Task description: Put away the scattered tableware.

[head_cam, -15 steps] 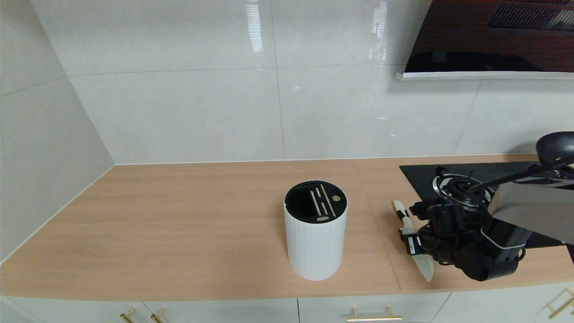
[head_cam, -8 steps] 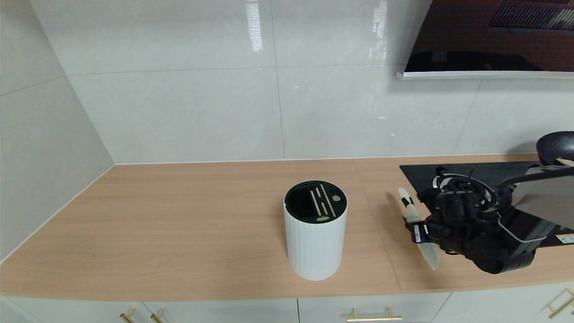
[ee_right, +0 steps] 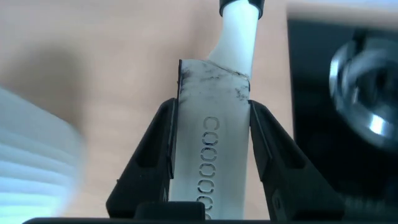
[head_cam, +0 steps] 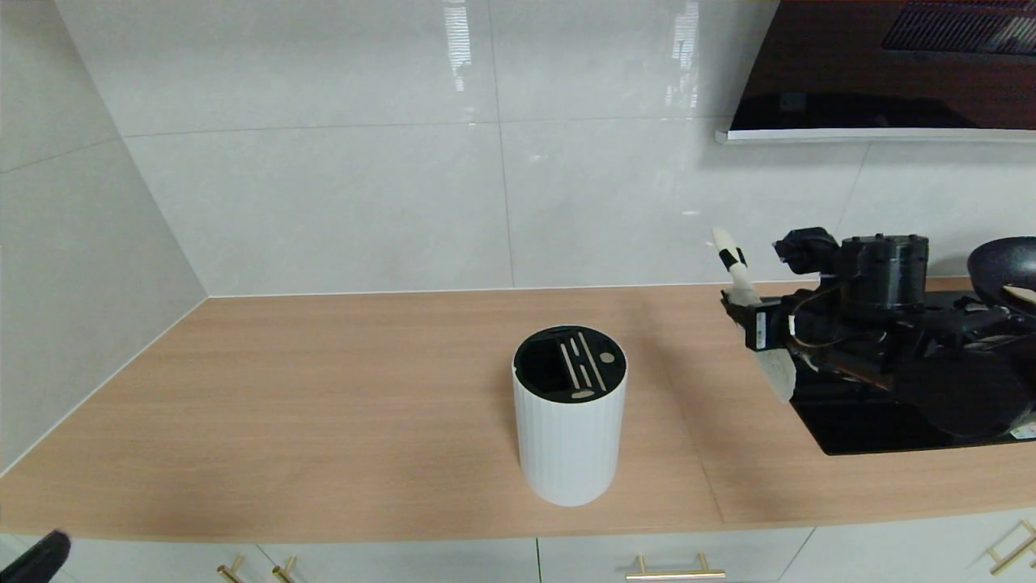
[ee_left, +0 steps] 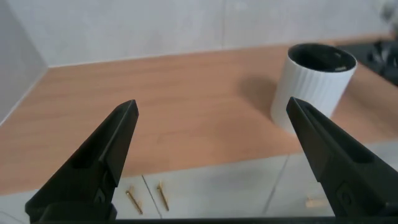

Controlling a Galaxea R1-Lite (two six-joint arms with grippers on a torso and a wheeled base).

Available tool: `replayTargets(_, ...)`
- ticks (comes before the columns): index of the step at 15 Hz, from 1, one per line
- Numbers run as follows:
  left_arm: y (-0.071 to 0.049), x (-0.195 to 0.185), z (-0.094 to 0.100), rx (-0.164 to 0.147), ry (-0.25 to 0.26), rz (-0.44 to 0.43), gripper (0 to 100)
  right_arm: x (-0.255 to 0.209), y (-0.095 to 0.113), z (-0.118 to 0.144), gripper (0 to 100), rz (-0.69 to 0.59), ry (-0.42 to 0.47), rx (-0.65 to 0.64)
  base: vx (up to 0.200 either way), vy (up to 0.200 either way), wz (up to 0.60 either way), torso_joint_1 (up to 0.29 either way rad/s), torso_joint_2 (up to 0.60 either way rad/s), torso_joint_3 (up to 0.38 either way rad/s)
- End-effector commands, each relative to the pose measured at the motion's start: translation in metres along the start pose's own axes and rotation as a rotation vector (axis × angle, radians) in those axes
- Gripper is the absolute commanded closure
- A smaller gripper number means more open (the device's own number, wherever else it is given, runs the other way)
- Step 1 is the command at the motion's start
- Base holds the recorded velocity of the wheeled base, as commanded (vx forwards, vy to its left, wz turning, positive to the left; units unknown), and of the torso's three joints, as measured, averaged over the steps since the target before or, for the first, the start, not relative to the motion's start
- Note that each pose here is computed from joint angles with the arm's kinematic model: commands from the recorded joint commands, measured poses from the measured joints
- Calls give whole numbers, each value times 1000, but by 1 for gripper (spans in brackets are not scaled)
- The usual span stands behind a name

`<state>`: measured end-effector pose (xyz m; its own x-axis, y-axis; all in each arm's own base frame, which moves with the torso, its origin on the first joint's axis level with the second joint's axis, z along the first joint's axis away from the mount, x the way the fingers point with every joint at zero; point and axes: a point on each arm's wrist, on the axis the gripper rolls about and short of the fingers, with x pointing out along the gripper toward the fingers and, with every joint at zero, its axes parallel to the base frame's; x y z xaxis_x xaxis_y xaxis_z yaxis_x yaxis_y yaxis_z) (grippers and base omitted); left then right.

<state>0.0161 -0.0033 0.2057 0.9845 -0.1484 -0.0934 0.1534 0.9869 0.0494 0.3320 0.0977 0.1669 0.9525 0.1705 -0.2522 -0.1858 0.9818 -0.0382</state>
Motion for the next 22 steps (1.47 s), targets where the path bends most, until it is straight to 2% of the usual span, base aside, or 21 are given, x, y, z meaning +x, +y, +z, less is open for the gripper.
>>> replayTargets(1,5,101,25,29,223,-144,0,-49,31,33,100,100,-107,3,0,0,0,0,0,0)
replayTargets(2,-3,117,32,-9,160,-202,0,-58,43,34,100,130,-113,-3,0,0,0,0,0,0)
replayTargets(3,-17,135,43,-117,83,-287,0,-68,51,34,100,143,-120,-7,0,0,0,0,0,0)
replayTargets(4,-29,145,46,-204,62,-353,0,-75,57,36,100,159,-131,-9,0,0,0,0,0,0)
replayTargets(5,-35,157,42,-230,77,-373,0,-81,66,38,100,193,-141,-13,0,0,0,0,0,0)
replayTargets(6,-40,164,38,-231,89,-387,0,-84,73,38,100,216,-143,-18,0,0,0,0,0,0)
replayTargets(7,-51,174,36,-246,112,-433,0,-91,87,38,100,253,-147,-17,0,0,0,0,0,0)
replayTargets(8,-64,181,41,-315,120,-485,0,-95,95,37,100,270,-146,-5,0,0,0,0,0,0)
replayTargets(9,-81,188,50,-443,133,-554,0,-100,104,35,100,301,-141,3,0,0,0,0,0,0)
replayTargets(10,-92,195,59,-560,145,-619,0,-103,113,33,100,334,-134,12,0,0,0,0,0,0)
replayTargets(11,-96,199,60,-590,157,-644,0,-104,117,33,100,346,-131,19,0,0,0,0,0,0)
replayTargets(12,-104,204,57,-607,188,-728,0,-102,126,28,100,369,-110,35,0,0,0,0,0,0)
replayTargets(13,-108,207,51,-613,204,-751,0,-103,134,26,100,394,-99,51,0,0,0,0,0,0)
replayTargets(15,-115,214,41,-638,212,-756,0,-106,149,24,100,441,-80,94,0,0,0,0,0,0)
replayTargets(18,-126,228,27,-641,216,-735,0,-114,167,19,100,465,-72,85,0,0,0,0,0,0)
replayTargets(20,-133,242,21,-648,177,-698,0,-118,172,17,100,474,-72,89,0,0,0,0,0,0)
replayTargets(22,-137,246,25,-652,136,-711,0,-122,177,16,100,496,-67,104,0,0,0,0,0,0)
